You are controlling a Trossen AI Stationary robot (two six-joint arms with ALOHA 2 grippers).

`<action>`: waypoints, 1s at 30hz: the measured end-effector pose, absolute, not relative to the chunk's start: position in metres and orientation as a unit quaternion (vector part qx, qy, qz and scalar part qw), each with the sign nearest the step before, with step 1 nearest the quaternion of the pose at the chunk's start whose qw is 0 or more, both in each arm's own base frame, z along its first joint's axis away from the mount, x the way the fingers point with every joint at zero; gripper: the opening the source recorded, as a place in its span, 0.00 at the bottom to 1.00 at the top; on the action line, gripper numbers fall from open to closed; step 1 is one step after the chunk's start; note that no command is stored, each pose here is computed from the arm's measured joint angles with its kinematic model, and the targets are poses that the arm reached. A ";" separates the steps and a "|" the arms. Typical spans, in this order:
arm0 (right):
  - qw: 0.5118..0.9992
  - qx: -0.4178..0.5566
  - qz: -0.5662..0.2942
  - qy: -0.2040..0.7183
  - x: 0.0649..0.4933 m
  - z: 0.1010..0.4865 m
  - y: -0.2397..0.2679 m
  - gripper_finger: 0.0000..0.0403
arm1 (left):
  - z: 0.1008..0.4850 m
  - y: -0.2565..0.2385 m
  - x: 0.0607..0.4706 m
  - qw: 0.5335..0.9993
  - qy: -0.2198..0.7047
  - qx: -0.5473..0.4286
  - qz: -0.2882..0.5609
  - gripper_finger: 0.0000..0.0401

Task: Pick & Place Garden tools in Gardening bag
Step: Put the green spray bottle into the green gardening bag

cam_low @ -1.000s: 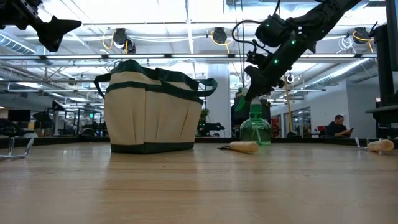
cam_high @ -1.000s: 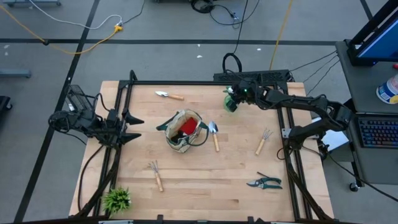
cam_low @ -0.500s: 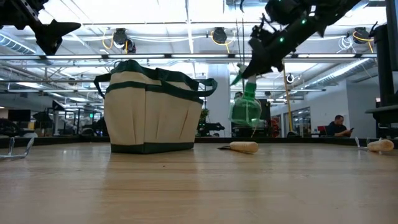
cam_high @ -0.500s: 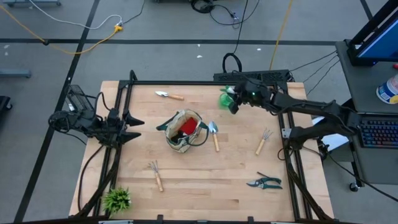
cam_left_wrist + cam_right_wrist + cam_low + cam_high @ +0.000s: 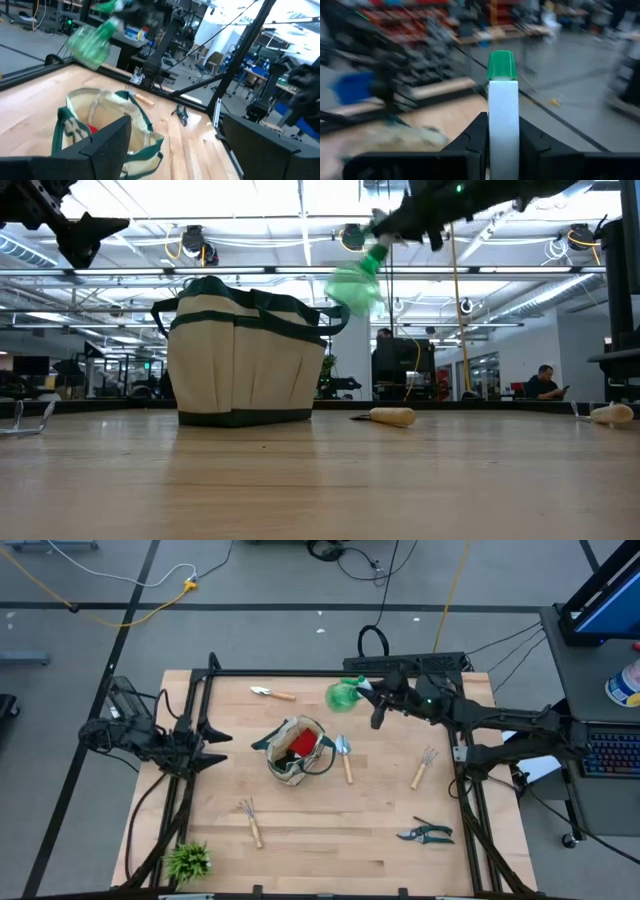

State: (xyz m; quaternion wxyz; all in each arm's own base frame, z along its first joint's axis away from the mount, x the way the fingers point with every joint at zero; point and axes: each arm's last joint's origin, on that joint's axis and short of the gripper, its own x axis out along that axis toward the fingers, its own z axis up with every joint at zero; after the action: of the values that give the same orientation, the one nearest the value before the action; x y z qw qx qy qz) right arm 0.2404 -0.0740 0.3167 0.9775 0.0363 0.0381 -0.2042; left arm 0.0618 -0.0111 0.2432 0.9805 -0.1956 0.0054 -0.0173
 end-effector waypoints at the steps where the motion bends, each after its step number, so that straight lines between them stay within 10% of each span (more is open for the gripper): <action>1: 0.982 0.035 -0.187 0.021 0.242 0.320 -0.071 0.12 | 0.242 -0.011 0.062 0.980 0.010 -0.196 -0.017 0.81; 13: 0.998 0.026 -0.028 -0.043 0.279 0.359 -0.045 0.12 | 0.238 -0.011 0.062 0.982 0.033 -0.188 -0.016 0.81; 30: 0.997 0.002 0.037 0.074 0.347 0.313 -0.051 0.12 | 0.238 -0.012 0.062 0.984 0.035 -0.173 -0.030 0.81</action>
State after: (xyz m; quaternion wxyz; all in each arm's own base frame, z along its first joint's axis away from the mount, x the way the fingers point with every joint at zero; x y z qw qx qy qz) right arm 0.3471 -0.0507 0.3125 0.9966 0.0016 0.0735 0.0368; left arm 0.0617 -0.0121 0.2379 0.9838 -0.1731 0.0346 -0.0299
